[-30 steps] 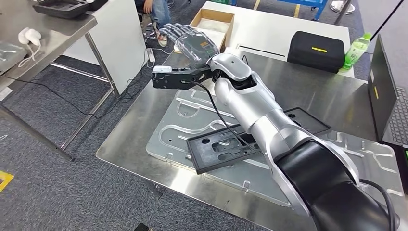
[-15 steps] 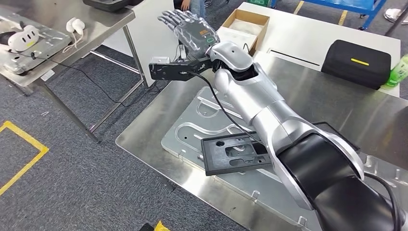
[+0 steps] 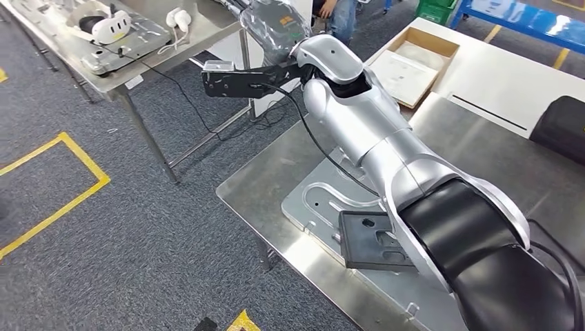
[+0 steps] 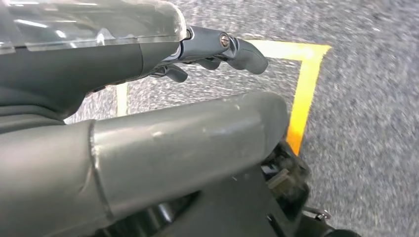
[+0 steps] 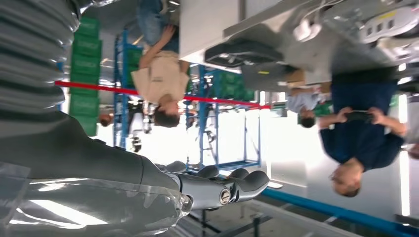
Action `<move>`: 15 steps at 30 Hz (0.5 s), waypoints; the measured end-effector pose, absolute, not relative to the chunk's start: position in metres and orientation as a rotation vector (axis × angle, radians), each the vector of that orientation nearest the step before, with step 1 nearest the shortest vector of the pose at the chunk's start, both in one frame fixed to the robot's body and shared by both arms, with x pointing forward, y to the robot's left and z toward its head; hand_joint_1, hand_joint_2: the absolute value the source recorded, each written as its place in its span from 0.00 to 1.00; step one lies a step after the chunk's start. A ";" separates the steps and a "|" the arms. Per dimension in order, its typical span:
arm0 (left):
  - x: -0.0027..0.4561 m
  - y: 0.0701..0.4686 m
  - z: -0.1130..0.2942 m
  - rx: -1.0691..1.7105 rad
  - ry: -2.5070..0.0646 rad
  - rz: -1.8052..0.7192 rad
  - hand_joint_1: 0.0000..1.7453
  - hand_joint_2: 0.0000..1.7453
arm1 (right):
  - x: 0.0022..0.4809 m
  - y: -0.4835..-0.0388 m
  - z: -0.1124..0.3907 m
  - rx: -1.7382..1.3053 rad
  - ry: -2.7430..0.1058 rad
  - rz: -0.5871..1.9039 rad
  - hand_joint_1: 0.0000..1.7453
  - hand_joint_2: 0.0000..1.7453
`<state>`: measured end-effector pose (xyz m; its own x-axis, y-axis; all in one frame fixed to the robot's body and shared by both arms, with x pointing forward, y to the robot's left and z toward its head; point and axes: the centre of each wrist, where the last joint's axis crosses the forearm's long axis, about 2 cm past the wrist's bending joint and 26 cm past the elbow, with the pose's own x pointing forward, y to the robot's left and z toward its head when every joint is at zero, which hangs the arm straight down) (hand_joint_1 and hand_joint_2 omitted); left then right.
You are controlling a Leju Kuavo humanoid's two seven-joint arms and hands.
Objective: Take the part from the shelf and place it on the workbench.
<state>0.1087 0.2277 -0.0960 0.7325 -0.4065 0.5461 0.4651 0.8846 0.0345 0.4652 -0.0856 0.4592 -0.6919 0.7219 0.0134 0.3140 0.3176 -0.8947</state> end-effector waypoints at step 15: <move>0.095 0.236 -0.100 -0.089 -0.546 -0.453 0.00 0.00 | 0.453 -0.072 0.424 -0.848 -2.267 1.291 0.00 1.00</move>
<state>0.0948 0.2363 -0.1002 0.7589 -0.3924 0.5197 0.4391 0.8977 0.0367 0.4533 -0.0720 0.4236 -0.7382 0.6733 0.0411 0.3084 0.3910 -0.8672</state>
